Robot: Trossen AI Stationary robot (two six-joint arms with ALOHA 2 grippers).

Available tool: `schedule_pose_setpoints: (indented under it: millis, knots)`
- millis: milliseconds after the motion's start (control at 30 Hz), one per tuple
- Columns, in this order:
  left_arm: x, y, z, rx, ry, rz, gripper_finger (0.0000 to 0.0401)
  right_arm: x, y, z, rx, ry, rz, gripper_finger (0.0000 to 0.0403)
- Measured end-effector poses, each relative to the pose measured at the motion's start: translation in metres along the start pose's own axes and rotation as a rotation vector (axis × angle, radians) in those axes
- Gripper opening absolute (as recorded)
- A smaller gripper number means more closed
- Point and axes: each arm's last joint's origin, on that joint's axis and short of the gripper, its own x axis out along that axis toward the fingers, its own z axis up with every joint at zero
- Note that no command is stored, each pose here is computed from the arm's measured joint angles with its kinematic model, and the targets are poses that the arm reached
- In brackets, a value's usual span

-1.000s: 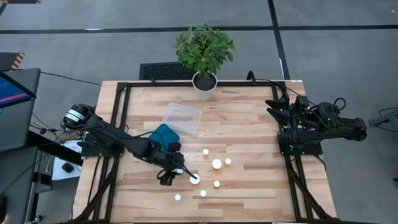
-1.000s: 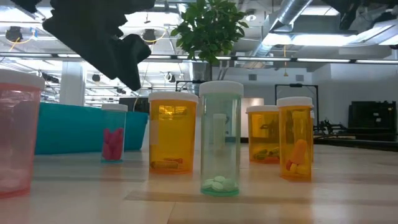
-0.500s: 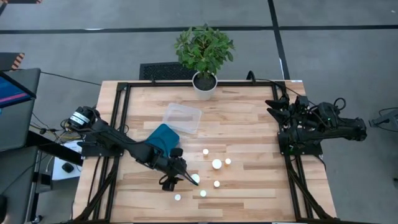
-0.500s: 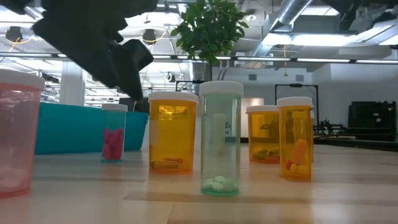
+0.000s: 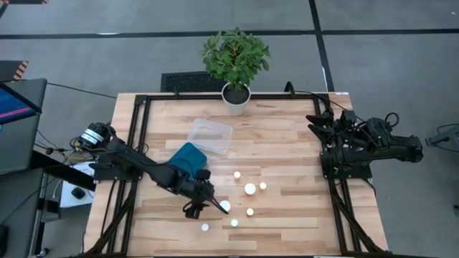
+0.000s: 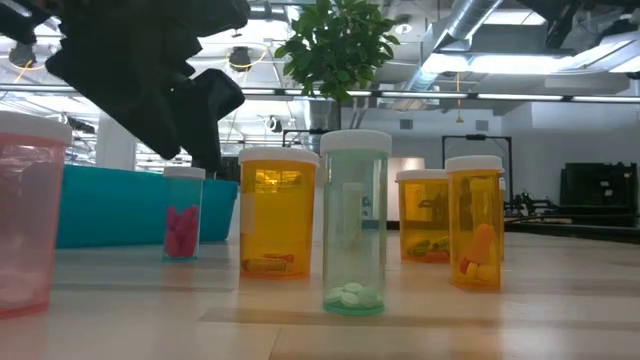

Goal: Pick and place medicine bottles into bin by pill shape (circle, oval)
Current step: Put the blue pill bottle into the blue bin

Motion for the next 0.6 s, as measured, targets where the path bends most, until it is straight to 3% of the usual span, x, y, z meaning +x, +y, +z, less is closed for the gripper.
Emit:
schedule_pose_setpoints:
  millis: [600]
  knots:
    - [0.004,0.011,-0.002,0.027,0.046,-0.02,0.022,0.0,0.0,0.0,-0.001,0.0,0.0,0.0217]
